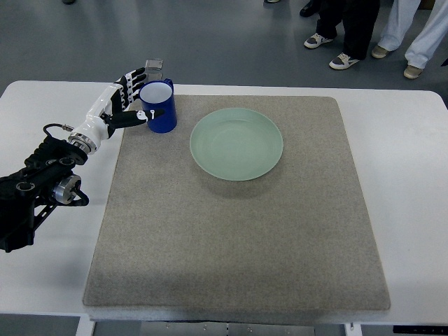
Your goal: Place cup left of plate with left hand
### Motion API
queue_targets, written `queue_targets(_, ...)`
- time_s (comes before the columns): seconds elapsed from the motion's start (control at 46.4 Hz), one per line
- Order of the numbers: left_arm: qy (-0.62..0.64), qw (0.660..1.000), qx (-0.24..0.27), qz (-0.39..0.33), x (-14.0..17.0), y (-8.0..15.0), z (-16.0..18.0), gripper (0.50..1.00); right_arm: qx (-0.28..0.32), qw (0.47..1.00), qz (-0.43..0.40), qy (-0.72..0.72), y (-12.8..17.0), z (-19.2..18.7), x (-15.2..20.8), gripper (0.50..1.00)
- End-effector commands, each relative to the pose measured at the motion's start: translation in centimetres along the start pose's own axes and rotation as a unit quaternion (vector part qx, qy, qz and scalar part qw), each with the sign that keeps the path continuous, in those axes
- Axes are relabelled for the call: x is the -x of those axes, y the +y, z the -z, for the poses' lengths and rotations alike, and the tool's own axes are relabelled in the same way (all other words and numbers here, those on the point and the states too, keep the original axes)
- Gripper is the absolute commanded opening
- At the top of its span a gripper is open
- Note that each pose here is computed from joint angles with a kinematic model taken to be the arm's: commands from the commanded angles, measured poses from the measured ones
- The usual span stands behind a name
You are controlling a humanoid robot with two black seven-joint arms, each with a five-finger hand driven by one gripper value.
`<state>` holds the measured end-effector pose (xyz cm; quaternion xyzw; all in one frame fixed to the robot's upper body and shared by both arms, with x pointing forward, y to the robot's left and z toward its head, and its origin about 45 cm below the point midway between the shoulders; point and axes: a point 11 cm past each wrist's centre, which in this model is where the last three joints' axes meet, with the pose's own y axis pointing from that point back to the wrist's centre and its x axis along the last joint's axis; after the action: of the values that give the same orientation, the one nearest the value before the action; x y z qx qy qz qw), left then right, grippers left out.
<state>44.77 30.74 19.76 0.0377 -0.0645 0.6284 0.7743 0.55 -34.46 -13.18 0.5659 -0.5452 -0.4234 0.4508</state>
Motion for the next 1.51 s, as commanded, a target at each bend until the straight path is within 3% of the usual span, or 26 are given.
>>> queue_targets(0.0, 0.008, 1.000, 0.006, -0.010, -0.6, -0.1, -0.4, 0.996, 0.000, 1.000, 0.000, 0.000, 0.0, 0.0, 0.0, 0.932)
queue_targets(0.388, 0.084, 0.993, 0.048, -0.065, -3.2, -0.8, -3.1, 0.996, 0.000, 1.000, 0.000, 0.000, 0.0, 0.0, 0.0, 0.932)
queue_targets(0.668, 0.210, 0.972, 0.058, -0.085, -3.8, -2.1, -5.1, 0.996, 0.000, 1.000, 0.000, 0.000, 0.0, 0.0, 0.0, 0.932)
queue_targets(0.883, 0.281, 0.956, 0.006, -0.082, -3.4, -2.9, -4.8, 0.996, 0.000, 1.000, 0.000, 0.000, 0.0, 0.0, 0.0, 0.932)
queue_targets(1.163, 0.344, 0.937, 0.044, -0.033, -3.1, -2.8, -5.8, 1.000, 0.000, 1.000, 0.000, 0.000, 0.0, 0.0, 0.0, 0.932)
queue_targets(1.486, 0.343, 0.938, 0.048, -0.028, -3.1, -2.9, -5.9, 1.000, 0.000, 1.000, 0.000, 0.000, 0.0, 0.0, 0.0, 0.932)
